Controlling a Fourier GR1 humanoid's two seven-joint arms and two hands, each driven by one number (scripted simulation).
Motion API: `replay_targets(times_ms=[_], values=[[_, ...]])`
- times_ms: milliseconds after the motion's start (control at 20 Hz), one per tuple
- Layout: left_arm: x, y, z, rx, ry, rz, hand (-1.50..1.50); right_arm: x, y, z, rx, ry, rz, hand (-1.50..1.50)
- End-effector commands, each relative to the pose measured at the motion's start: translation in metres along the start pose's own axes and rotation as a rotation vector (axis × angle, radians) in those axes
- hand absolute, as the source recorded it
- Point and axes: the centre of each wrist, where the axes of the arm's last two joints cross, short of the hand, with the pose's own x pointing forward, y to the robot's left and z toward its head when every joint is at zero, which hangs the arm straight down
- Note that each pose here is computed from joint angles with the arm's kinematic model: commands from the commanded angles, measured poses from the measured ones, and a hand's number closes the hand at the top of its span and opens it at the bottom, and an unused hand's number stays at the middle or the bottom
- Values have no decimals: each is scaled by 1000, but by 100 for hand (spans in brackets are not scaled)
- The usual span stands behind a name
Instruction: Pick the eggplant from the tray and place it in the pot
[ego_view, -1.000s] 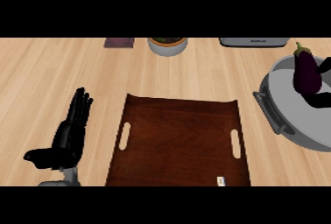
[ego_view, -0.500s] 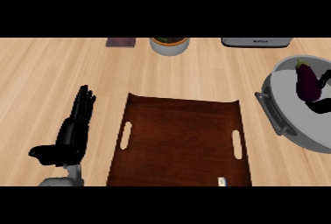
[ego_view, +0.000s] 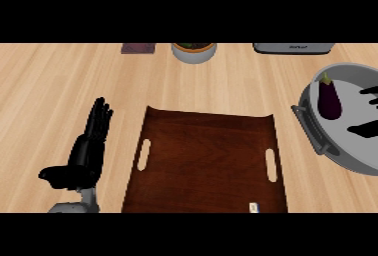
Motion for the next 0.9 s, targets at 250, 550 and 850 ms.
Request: replay_targets(times_ms=[250,550,850], values=[[6,11,9,-5,3,-10,0,-7,-9,-3,-276,-152,-611,-150],[-10,12,3,-1,-6,-3,0,-71,-45,12,-304,-109,-769,-150],[-11,7,4,1,1,-7,0,-88,-66,15,-390,-92,-819,-150]])
